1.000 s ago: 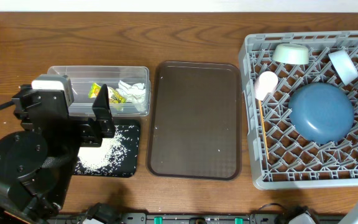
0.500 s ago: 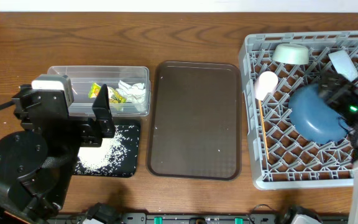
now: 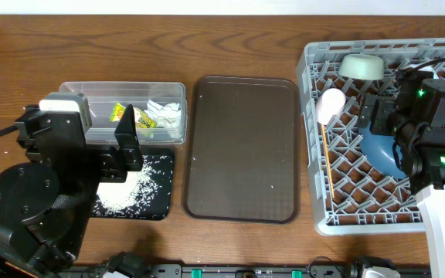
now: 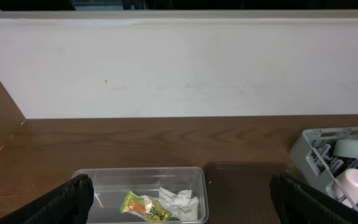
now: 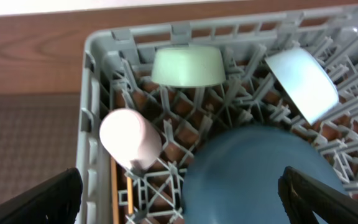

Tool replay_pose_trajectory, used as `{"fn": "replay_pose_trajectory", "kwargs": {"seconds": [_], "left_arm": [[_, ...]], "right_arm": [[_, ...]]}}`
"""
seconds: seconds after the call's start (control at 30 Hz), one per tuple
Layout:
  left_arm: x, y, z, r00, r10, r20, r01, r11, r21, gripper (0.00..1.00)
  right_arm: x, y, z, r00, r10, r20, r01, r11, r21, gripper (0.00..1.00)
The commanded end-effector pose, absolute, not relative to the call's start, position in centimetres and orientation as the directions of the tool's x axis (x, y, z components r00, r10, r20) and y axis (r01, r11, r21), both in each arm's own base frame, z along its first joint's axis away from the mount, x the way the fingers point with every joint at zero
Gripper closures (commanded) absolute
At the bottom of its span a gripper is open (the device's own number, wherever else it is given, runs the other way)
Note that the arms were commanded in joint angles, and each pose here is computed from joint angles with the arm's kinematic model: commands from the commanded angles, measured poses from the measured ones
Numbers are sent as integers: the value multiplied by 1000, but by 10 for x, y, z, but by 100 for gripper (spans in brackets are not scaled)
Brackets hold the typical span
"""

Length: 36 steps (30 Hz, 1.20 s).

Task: Sort waste into correct bins and load items into the dishwasher rack

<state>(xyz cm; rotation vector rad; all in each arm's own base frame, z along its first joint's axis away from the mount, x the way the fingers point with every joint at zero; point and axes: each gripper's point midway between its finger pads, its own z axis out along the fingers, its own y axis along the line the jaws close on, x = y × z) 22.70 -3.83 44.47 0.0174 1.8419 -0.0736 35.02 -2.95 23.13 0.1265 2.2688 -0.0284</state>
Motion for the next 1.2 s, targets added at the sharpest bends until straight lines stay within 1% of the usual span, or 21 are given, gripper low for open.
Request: {"fn": "replay_pose_trajectory", "kwargs": {"seconds": [0.0, 0.13, 0.73, 0.87, 0.97, 1.03, 1.17], "left_arm": [[226, -34, 451, -252, -29, -967, 32, 999, -38, 7], [226, -34, 451, -252, -29, -967, 32, 999, -38, 7], [226, -34, 451, -252, -29, -967, 32, 999, -38, 6], [226, -34, 451, -252, -29, -967, 32, 999, -38, 7], [226, -34, 451, -252, -29, -967, 32, 999, -38, 7], [226, -34, 451, -252, -29, -967, 32, 999, -38, 7], [226, -34, 451, -252, -29, -967, 32, 999, -38, 7]], "right_arm": [[349, -29, 234, -649, 45, -760, 89, 996, -17, 1], [345, -29, 229, -669, 46, -742, 88, 996, -18, 1], [343, -28, 232, -661, 45, -749, 88, 996, -18, 1], [330, -27, 254, -612, 41, -790, 89, 996, -17, 1], [310, -21, 279, -551, 28, -834, 74, 997, -15, 1], [295, -13, 298, -498, 12, -867, 49, 999, -14, 1], [255, 11, 343, -342, -23, -939, -35, 999, -11, 1]]}}
